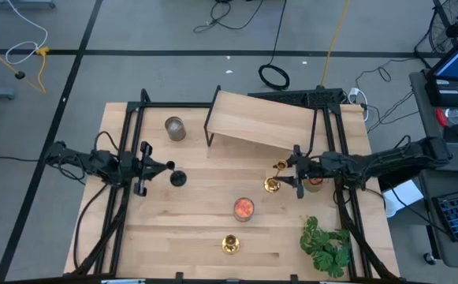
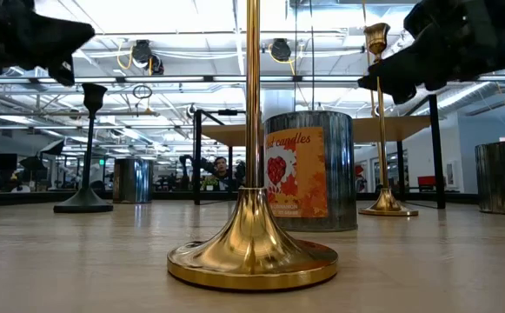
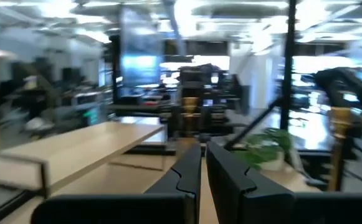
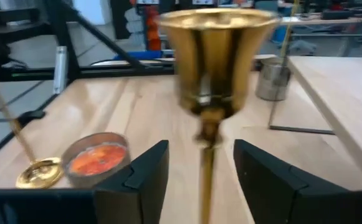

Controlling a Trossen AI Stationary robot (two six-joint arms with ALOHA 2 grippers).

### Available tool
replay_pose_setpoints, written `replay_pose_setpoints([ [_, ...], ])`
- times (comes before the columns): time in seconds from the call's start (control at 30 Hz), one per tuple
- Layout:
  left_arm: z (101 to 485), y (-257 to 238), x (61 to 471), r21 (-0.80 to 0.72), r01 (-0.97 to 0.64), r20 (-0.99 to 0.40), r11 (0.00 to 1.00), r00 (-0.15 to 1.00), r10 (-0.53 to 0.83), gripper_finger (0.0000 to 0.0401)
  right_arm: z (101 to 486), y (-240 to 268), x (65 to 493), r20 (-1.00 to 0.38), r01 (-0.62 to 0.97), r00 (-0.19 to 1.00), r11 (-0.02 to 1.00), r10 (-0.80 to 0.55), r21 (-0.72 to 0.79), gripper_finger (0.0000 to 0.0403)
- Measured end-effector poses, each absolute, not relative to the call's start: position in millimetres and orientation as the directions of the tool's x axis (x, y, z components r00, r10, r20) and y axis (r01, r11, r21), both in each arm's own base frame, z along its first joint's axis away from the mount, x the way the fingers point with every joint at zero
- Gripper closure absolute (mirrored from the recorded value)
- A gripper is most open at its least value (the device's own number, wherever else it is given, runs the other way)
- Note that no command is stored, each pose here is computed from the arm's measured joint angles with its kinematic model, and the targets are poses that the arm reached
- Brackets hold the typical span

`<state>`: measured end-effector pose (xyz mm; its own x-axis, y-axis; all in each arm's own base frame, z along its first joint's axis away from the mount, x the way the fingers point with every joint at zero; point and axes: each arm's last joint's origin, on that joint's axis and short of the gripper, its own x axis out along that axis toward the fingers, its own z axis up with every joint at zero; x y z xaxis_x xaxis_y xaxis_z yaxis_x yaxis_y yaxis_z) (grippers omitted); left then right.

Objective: Pick & Place candle stick holders
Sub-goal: Put the top gold candle holder on the shelf

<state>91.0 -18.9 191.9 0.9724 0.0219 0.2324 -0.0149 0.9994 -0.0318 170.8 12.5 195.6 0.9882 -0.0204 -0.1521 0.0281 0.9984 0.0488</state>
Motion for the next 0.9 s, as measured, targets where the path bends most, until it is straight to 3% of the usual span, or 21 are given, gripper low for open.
replay_pose_setpoints([
  [0.17, 189.9, -19.1, 91.5, -0.017, -0.017, 0.212, 1.0, 0.977, 0.021, 0.0368, 194.0, 12.1, 171.4, -0.163, 0.047, 0.986, 0.998, -0.039, 0.044, 0.0283],
  [0.4, 188.5, -19.2, 91.7, 0.007, -0.023, 0.199, 1.0, 0.98, 0.021, 0.0368, 195.4, 12.1, 170.9, -0.155, 0.042, 0.987, 0.999, -0.037, 0.03, 0.0387],
  [0.6, 189.3, -18.9, 91.6, 0.033, -0.036, 0.206, 0.999, 0.978, 0.029, 0.0368, 197.1, 12.1, 170.1, -0.143, 0.043, 0.989, 0.998, -0.036, 0.044, 0.0384],
  [0.73, 189.5, -18.9, 91.5, 0.035, -0.037, 0.208, 0.999, 0.978, 0.029, 0.0368, 210.9, 12.3, 169.4, -0.064, 0.035, 0.998, 0.997, -0.031, 0.07, 0.0393],
  [0.9, 190.3, -18.8, 91.4, 0.032, -0.037, 0.217, 0.999, 0.976, 0.03, 0.0368, 247.3, 18.0, 173.6, -0.006, -0.147, 0.989, 0.985, 0.149, 0.094, 0.0389],
])
